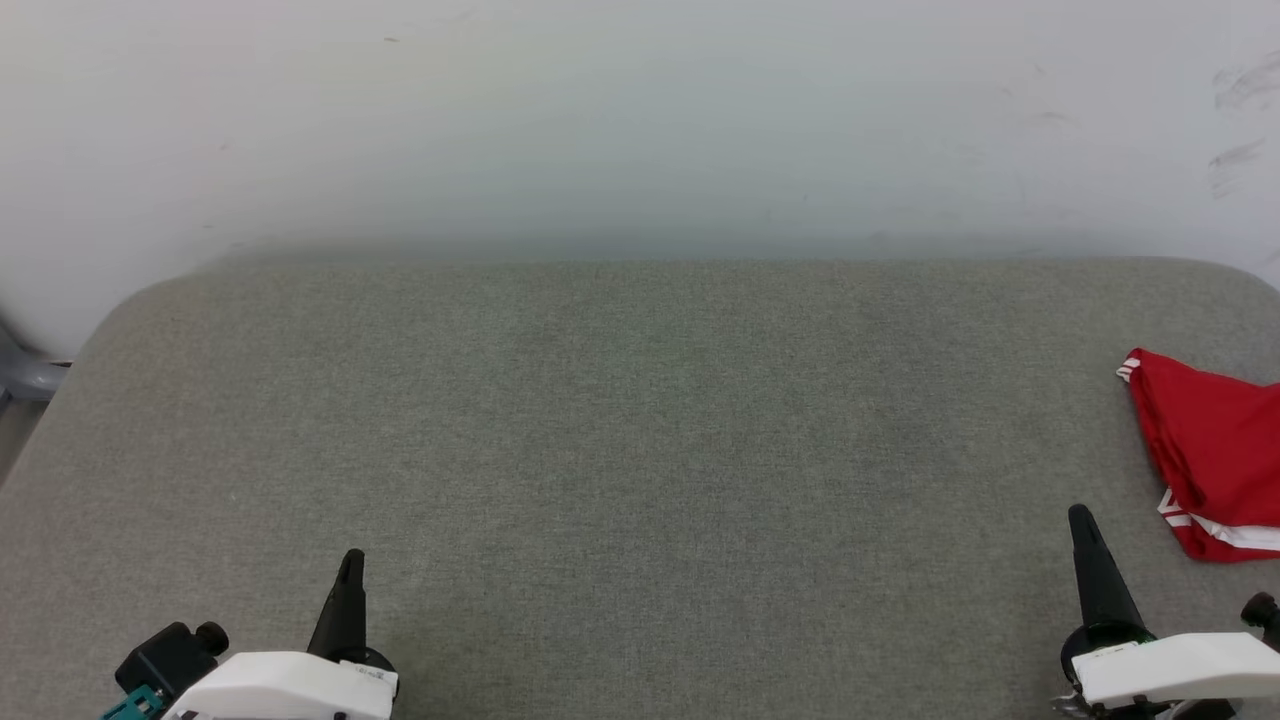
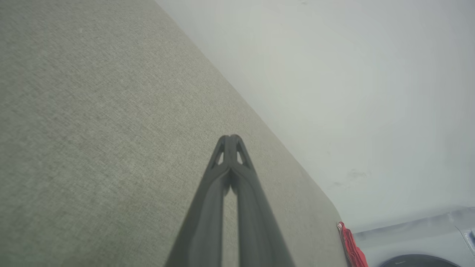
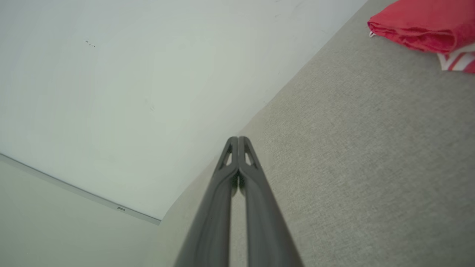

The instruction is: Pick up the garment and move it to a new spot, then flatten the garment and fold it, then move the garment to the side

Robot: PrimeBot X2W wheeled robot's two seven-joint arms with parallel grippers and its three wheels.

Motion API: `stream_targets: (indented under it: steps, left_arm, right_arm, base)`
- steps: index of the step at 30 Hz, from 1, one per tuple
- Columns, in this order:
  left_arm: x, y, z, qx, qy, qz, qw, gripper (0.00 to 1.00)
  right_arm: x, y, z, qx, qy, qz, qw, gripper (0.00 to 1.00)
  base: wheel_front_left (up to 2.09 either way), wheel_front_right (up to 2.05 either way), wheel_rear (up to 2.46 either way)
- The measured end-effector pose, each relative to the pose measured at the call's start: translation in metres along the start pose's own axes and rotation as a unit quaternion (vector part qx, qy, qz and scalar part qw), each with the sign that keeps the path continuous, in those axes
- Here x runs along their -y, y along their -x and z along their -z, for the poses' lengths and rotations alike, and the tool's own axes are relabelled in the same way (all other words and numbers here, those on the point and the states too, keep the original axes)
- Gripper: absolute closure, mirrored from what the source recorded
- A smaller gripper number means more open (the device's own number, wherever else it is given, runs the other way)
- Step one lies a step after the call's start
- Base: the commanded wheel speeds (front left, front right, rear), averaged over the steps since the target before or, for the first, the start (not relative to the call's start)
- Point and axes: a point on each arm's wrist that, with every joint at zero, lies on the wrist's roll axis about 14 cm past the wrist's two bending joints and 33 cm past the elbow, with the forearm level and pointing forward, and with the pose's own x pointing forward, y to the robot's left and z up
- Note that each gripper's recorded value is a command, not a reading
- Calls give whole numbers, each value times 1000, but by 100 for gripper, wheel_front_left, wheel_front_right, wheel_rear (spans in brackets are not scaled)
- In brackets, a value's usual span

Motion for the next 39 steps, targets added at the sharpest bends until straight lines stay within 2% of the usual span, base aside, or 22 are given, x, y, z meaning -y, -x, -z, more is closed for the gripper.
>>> stream_targets:
  steps: [18,39]
  left_arm:
    - [4,-9,-1,-9,107,9,994,100]
    - [12,-19,-3,-18,212,27,977,100]
  right_arm:
    - [-1,-8,1,-9,-99,3,995,100]
    - [-2,-16,2,-16,-195,1,981,100]
  base:
    - [0,0,0]
    - [0,0,0]
